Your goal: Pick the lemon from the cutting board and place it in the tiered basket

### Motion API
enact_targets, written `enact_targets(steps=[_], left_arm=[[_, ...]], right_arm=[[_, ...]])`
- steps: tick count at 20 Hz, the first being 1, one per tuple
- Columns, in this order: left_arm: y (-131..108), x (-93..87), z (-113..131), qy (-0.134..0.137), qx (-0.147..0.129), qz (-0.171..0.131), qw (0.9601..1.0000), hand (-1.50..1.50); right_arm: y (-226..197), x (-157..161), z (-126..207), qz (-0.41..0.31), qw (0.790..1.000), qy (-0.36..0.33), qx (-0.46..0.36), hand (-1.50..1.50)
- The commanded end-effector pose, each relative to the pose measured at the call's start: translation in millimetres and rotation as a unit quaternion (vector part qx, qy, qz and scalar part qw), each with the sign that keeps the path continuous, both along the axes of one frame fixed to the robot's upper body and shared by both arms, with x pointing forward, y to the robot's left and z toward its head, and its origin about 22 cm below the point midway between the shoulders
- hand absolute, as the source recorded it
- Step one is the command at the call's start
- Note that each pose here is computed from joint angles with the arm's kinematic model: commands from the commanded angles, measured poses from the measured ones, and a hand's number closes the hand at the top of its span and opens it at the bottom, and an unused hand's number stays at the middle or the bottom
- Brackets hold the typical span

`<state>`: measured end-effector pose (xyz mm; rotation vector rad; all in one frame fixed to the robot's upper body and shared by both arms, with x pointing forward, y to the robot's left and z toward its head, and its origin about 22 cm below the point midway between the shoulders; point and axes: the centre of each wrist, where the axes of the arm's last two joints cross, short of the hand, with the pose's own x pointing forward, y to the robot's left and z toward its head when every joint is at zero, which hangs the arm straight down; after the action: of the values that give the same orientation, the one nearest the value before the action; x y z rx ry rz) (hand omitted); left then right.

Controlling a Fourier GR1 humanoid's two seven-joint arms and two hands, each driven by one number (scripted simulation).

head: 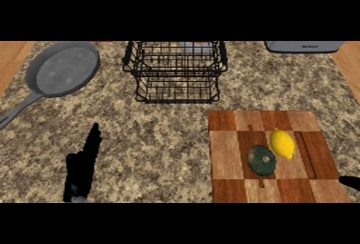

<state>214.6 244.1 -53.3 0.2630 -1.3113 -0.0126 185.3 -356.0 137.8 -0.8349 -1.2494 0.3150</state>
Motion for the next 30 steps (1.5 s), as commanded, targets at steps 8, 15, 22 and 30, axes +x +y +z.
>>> enact_targets(steps=[8,15,22,30], left_arm=[[-11,-2.1,6,-0.002,-0.009,-0.017,0.9998,0.0],[3,-2.5,-11,0.007,-0.002,-0.009,0.9999,0.0],[-3,5.0,4,0.002,0.006,-0.008,0.9999,0.0],[6,7.3,2,0.001,0.0,-0.008,1.0,0.0]], right_arm=[[82,13,19,-0.055,0.984,0.1,-0.138,-1.5],[108,42,3,-0.063,0.967,0.149,-0.196,-1.5],[119,65,-39,-0.07,0.943,0.236,-0.223,-1.5],[134,73,-56,-0.046,0.948,0.242,-0.202,-1.5]])
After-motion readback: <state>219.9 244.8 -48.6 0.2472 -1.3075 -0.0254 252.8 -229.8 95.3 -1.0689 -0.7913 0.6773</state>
